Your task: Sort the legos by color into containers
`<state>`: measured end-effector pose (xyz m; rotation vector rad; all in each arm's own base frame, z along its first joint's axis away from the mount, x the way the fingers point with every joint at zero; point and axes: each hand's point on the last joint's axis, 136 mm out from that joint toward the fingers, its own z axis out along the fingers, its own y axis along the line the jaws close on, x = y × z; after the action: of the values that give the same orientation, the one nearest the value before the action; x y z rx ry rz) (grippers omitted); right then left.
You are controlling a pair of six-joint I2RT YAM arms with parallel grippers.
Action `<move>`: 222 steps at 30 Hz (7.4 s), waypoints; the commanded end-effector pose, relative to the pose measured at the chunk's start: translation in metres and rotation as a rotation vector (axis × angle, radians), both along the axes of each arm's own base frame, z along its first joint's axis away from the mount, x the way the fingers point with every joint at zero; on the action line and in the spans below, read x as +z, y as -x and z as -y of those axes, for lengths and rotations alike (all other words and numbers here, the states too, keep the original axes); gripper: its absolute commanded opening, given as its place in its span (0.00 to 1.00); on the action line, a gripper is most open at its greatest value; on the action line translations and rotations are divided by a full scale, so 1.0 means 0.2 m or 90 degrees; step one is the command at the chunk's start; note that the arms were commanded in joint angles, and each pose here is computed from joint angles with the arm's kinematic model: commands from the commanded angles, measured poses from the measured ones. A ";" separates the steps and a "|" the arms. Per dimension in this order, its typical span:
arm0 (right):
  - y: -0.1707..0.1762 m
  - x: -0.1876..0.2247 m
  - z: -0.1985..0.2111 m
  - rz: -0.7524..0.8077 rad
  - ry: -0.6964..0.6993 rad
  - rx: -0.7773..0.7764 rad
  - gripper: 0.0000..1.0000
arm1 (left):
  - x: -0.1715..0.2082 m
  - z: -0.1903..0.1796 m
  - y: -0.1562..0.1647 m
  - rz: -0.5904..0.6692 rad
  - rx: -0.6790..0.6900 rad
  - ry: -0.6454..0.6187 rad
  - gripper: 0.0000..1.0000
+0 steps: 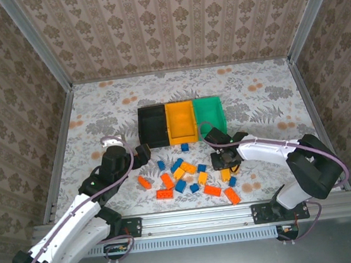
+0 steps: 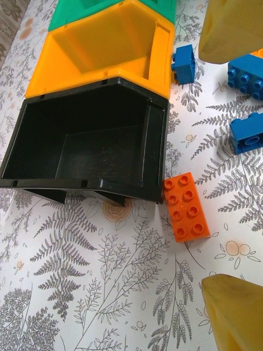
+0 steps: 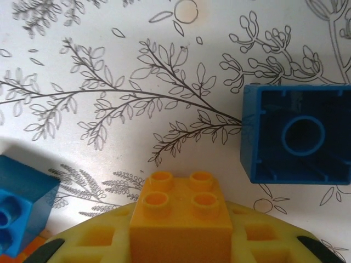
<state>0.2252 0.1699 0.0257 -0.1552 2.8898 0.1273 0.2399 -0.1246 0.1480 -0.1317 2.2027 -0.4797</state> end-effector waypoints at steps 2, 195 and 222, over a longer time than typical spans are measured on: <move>-0.14 0.31 -0.05 0.107 -0.037 0.000 0.22 | -0.01 -0.01 0.00 -0.008 0.009 0.015 1.00; 0.49 0.03 -0.28 -0.074 0.145 0.359 0.70 | -0.11 -0.15 0.05 -0.086 0.052 0.071 1.00; 0.41 -0.05 -0.33 -0.048 0.067 0.312 0.26 | -0.10 -0.15 0.05 -0.087 0.054 0.082 1.00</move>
<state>0.1327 0.2351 0.0141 -0.9796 2.9015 0.0227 0.2302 -0.0928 0.1264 -0.3229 2.2955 -0.5595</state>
